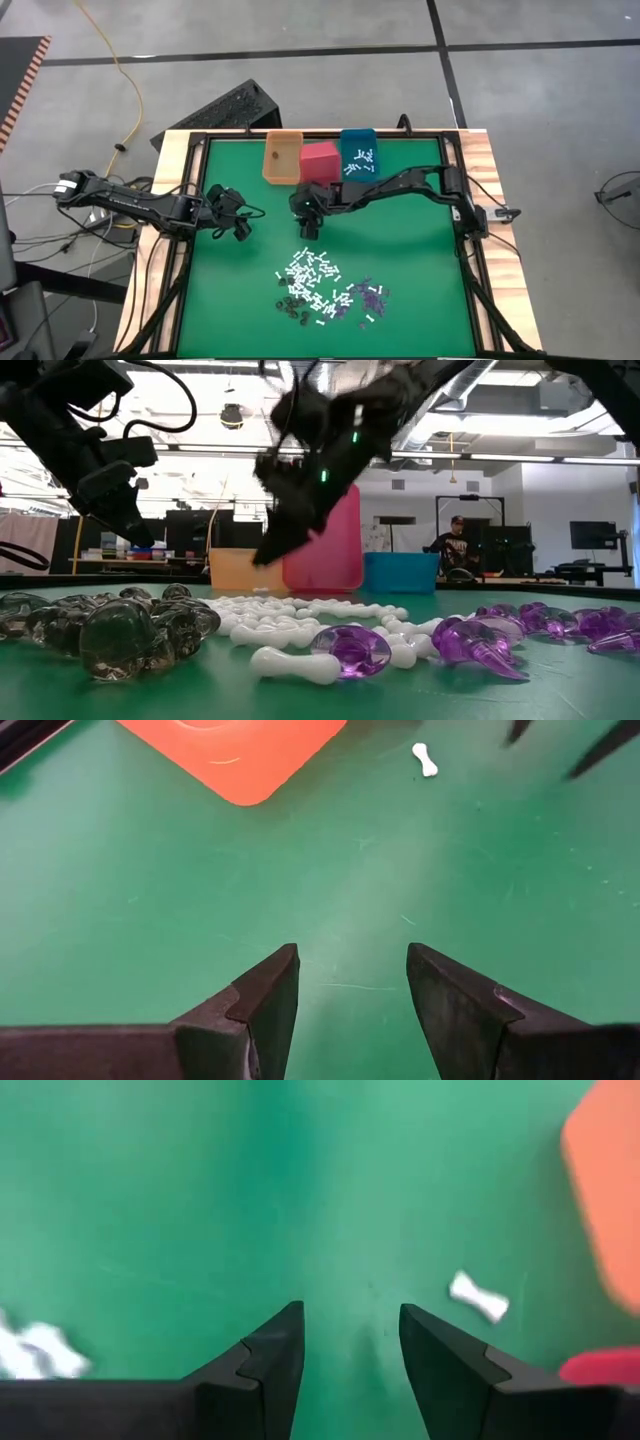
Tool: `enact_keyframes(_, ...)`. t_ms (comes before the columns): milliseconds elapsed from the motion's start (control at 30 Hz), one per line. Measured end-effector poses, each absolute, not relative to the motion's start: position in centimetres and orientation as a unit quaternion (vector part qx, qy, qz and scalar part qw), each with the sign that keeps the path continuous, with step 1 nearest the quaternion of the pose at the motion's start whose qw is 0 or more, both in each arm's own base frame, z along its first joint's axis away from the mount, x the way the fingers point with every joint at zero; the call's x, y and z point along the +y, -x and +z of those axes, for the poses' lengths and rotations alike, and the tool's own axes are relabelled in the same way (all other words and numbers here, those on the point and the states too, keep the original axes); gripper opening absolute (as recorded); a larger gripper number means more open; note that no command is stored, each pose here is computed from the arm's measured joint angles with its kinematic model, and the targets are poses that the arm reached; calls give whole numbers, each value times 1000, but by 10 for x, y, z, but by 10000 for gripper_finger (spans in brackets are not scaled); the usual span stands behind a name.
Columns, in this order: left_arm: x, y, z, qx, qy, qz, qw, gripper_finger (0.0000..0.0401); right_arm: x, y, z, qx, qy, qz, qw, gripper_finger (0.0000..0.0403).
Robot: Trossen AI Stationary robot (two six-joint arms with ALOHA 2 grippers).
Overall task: Sort Halloween decoration
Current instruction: Put the white bone toy into the blue bin
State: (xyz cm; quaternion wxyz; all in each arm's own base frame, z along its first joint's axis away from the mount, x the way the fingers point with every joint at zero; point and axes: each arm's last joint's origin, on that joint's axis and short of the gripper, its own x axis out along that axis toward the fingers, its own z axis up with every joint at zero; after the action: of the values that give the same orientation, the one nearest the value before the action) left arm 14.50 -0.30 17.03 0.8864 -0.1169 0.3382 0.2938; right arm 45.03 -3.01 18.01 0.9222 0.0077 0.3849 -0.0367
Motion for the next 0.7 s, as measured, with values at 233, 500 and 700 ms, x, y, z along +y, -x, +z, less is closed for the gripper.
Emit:
enact_keyframes(233, -3, -145, 170, 338, 118, 294, 886, 179, -26, -431, 228, 372, 24, -35, 927, 194)
enact_keyframes(500, -3, -145, 170, 338, 118, 294, 886, 179, -49, -389, 284, 388, 93, -125, 909, 194)
enact_keyframes(700, -3, -145, 171, 335, 119, 295, 887, 179, -71, -378, 295, 383, 83, -147, 908, 194)
